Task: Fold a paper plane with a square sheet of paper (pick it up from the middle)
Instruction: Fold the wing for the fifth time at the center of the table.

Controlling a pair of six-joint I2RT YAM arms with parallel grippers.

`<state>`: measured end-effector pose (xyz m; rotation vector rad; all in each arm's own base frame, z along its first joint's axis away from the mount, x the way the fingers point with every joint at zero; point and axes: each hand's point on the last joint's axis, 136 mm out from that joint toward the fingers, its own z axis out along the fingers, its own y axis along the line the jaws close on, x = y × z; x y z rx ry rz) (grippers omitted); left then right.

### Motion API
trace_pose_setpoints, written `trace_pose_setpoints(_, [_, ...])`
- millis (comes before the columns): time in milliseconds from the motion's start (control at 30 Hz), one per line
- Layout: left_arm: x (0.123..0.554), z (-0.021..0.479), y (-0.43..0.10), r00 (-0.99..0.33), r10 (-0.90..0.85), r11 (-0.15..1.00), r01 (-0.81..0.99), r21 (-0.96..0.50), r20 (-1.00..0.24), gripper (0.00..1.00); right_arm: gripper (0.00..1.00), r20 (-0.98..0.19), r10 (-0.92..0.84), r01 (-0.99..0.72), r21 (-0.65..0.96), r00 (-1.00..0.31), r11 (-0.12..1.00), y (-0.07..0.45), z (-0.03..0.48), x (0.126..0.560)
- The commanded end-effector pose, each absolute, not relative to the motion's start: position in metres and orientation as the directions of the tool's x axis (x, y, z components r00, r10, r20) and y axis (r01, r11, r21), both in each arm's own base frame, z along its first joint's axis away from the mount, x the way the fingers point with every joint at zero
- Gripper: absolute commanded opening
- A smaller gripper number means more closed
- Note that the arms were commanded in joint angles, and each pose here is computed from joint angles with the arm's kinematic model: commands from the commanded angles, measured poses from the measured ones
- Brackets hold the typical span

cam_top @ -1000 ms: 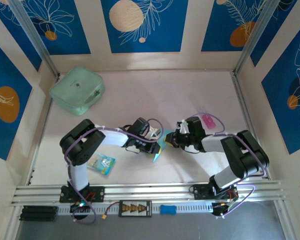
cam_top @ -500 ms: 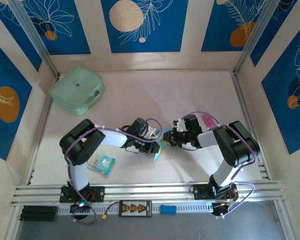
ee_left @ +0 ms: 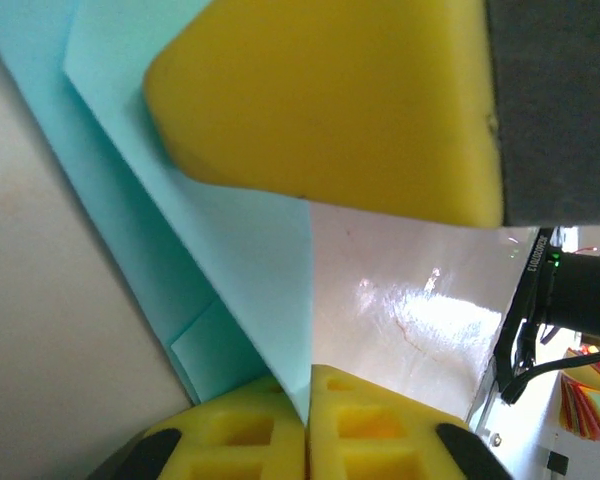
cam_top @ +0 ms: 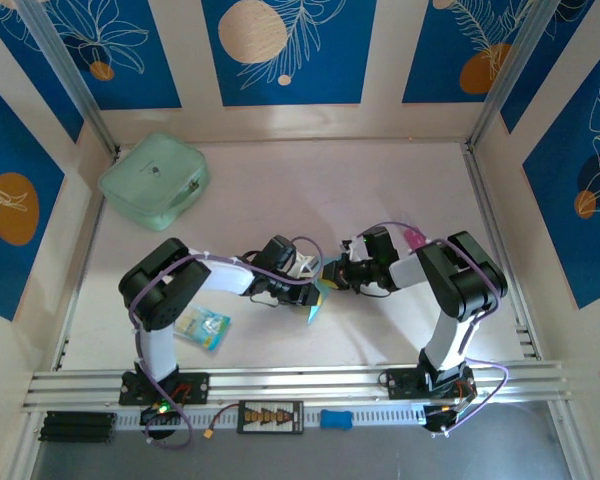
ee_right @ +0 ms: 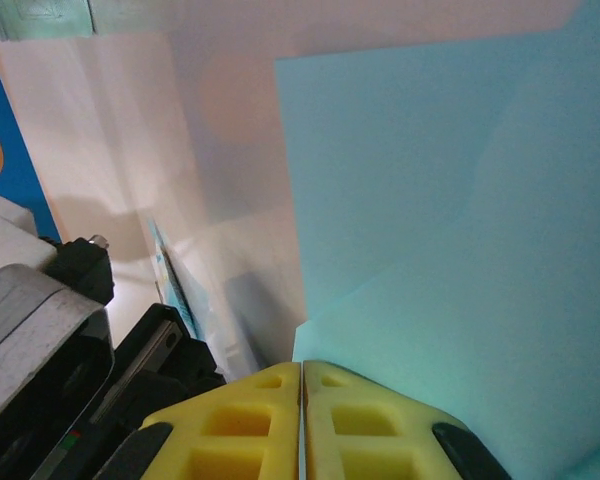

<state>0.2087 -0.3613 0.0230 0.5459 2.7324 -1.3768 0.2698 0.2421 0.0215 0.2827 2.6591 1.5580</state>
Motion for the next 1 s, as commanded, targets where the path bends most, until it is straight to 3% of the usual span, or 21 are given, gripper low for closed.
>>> trace_pose_setpoints(0, [0.206, -0.003, -0.336, -0.952, 0.279, 0.639, 0.279, -0.717, -0.122, 0.19, 0.11, 0.110, 0.233, 0.227, 0.794, -0.966, 0.563, 0.225, -0.010, 0.262])
trace_pose_setpoints(133, [0.198, 0.008, -0.337, -0.945, 0.300, 0.609, 0.295, -0.736, -0.131, 0.23, 0.11, 0.120, 0.245, 0.246, 0.771, -0.962, 0.587, 0.222, -0.016, 0.257])
trace_pose_setpoints(433, [0.179, 0.018, -0.340, -0.926, 0.356, 0.553, 0.316, -0.771, -0.124, 0.00, 0.11, 0.127, 0.256, 0.263, 0.739, -0.958, 0.620, 0.219, -0.023, 0.253])
trace_pose_setpoints(633, [0.166, 0.013, -0.336, -0.916, 0.395, 0.560, 0.303, -0.771, -0.073, 0.00, 0.11, 0.134, 0.285, 0.294, 0.702, -0.949, 0.649, 0.213, -0.031, 0.248])
trace_pose_setpoints(733, [0.162, 0.010, -0.334, -0.915, 0.400, 0.566, 0.291, -0.771, -0.052, 0.09, 0.10, 0.137, 0.295, 0.305, 0.690, -0.946, 0.657, 0.210, -0.035, 0.247])
trace_pose_setpoints(967, [0.155, 0.017, -0.334, -0.905, 0.422, 0.549, 0.300, -0.780, -0.051, 0.00, 0.10, 0.141, 0.305, 0.318, 0.672, -0.942, 0.669, 0.208, -0.039, 0.244])
